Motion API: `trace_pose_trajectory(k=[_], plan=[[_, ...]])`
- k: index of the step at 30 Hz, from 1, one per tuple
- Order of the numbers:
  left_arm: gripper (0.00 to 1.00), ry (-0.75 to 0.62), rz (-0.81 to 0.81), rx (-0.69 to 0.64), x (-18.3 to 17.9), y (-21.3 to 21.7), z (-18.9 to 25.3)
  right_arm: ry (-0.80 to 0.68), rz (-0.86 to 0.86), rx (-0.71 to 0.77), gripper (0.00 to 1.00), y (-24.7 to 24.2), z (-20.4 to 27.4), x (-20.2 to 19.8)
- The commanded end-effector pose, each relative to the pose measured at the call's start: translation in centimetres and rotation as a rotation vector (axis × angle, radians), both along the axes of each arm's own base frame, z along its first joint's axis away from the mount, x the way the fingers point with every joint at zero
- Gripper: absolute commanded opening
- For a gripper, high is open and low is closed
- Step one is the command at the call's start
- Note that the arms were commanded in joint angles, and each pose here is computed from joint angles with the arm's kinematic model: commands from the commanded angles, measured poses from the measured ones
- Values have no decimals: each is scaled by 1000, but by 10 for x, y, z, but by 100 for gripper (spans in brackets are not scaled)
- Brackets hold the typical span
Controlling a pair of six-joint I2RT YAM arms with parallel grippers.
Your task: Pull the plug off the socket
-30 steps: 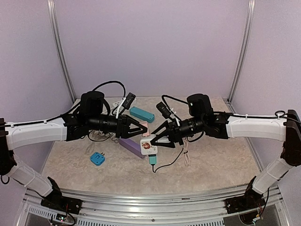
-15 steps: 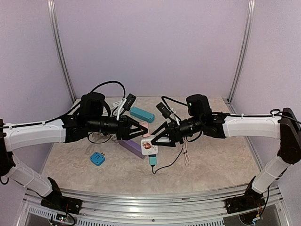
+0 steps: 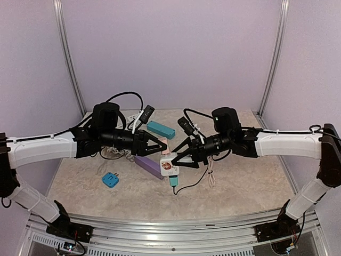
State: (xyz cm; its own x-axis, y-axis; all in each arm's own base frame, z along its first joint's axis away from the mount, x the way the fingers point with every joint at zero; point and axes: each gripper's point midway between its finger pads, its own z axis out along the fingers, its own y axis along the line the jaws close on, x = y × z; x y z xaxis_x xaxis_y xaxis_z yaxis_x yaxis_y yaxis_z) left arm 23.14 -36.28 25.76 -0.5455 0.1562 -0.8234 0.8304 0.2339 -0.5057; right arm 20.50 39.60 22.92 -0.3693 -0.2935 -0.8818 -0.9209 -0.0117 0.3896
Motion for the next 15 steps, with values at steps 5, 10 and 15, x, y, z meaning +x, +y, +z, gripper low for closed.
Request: trace_pose_trajectory(k=[5, 10, 15], plan=[[9, 150, 76, 78, 20, 17, -21, -43, -75, -100, 0, -14, -13, 2], [9, 141, 79, 80, 20, 17, -24, -46, -88, -76, 0, -14, -4, 3], [9, 95, 84, 75, 17, 22, -25, 9, -131, -52, 0, -16, 1, 14]])
